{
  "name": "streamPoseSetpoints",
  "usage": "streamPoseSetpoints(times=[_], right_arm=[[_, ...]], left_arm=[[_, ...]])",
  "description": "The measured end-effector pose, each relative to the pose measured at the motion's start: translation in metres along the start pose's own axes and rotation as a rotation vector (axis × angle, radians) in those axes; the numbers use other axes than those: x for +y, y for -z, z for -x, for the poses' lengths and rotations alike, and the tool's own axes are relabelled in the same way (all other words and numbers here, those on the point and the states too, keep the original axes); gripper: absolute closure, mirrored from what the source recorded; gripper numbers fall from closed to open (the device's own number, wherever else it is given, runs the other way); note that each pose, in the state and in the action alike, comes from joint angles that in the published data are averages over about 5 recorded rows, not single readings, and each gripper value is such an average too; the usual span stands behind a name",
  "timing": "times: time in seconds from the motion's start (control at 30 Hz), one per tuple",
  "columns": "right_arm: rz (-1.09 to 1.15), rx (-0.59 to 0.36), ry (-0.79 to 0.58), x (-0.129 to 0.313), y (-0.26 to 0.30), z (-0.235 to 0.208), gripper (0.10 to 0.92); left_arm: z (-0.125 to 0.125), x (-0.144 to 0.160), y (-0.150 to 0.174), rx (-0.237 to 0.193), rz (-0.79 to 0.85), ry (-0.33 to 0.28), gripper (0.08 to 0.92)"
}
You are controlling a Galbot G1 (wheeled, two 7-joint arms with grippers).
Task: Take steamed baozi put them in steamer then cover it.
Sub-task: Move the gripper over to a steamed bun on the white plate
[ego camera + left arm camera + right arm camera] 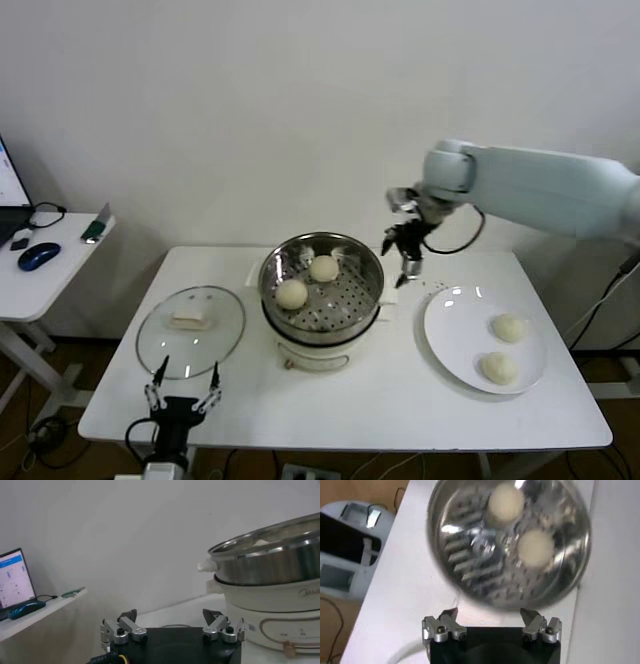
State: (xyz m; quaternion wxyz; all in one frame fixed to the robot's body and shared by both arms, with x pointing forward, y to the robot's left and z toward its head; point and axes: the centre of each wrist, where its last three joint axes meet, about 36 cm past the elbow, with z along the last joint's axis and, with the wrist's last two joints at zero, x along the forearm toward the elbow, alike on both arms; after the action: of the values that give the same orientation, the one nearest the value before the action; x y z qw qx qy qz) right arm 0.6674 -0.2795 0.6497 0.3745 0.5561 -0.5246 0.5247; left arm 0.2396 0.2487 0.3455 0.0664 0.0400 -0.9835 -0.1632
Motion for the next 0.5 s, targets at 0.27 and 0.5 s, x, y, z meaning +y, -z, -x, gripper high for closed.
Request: streamPoseSetpoints(times=[0.27,0.5], right_arm=[[0.057,0.059,0.016,0.051,-0.083,0.035,0.2],[0.084,0.104,0.05,0.084,-0.124,0.073,0.2]], left_arm=[[-0.006,0.004,-0.002,0.015,0.003,0.016,0.177],[-0.008,0.0,-0.002,0.024,0.004,0.024,0.177]])
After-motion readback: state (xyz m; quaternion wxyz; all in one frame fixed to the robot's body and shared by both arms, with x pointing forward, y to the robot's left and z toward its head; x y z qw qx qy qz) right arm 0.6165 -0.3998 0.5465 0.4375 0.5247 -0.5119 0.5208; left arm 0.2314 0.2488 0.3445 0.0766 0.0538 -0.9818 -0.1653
